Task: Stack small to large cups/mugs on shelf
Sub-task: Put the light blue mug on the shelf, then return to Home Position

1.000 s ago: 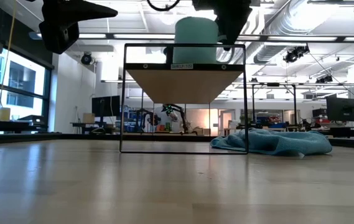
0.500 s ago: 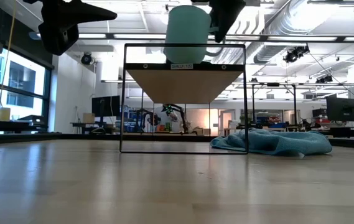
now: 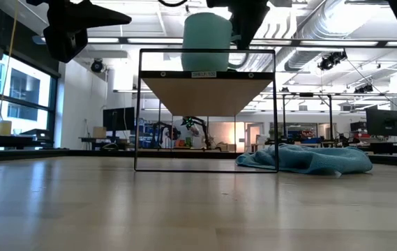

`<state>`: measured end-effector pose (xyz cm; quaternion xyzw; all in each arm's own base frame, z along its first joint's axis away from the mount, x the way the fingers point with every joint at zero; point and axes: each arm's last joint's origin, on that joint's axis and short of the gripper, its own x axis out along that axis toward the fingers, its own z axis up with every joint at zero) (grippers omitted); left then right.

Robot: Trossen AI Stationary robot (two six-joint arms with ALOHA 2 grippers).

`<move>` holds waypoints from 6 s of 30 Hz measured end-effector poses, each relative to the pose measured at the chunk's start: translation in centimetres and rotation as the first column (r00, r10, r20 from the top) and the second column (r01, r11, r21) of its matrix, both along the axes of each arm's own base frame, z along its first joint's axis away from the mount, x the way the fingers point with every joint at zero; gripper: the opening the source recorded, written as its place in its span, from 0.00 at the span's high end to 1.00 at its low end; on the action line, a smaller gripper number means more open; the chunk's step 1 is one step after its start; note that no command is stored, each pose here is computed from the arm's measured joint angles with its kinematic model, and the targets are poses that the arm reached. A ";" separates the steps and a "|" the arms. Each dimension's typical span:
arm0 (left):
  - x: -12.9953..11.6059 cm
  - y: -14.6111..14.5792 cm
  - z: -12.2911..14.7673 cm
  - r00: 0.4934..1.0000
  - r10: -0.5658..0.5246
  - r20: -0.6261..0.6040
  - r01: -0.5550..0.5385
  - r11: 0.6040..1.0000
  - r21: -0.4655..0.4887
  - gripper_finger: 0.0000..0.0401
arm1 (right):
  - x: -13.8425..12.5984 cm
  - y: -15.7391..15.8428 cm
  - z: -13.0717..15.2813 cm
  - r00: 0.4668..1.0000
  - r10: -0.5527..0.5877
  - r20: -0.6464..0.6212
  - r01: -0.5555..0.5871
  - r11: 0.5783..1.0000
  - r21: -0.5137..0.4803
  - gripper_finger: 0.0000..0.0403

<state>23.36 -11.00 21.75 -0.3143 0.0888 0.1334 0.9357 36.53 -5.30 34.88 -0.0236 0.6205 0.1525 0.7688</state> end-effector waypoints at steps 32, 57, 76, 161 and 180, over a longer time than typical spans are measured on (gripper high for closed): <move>0.0 0.0 -0.1 1.000 0.010 -0.012 -0.010 1.000 0.000 0.55 | 0.0 -0.3 -0.1 1.000 -0.003 -0.005 0.003 1.000 0.004 0.94; -0.1 0.0 -0.2 1.000 0.009 -0.014 -0.009 1.000 0.001 0.55 | -0.1 -0.3 -0.1 1.000 -0.004 -0.003 0.004 1.000 0.004 0.82; -0.1 0.1 -0.2 1.000 0.009 -0.016 -0.009 1.000 0.002 0.55 | -0.2 -1.0 -0.1 0.999 -0.048 -0.009 0.048 0.999 0.009 0.76; -0.1 0.1 -0.3 1.000 0.009 -0.022 -0.009 1.000 0.006 0.55 | -3.7 0.0 4.4 0.985 -0.138 0.103 0.130 0.988 0.078 0.51; 0.0 0.0 0.1 1.000 0.009 0.016 -0.009 1.000 -0.016 0.55 | -19.1 2.9 15.2 0.838 -0.213 0.501 0.178 0.977 0.118 0.52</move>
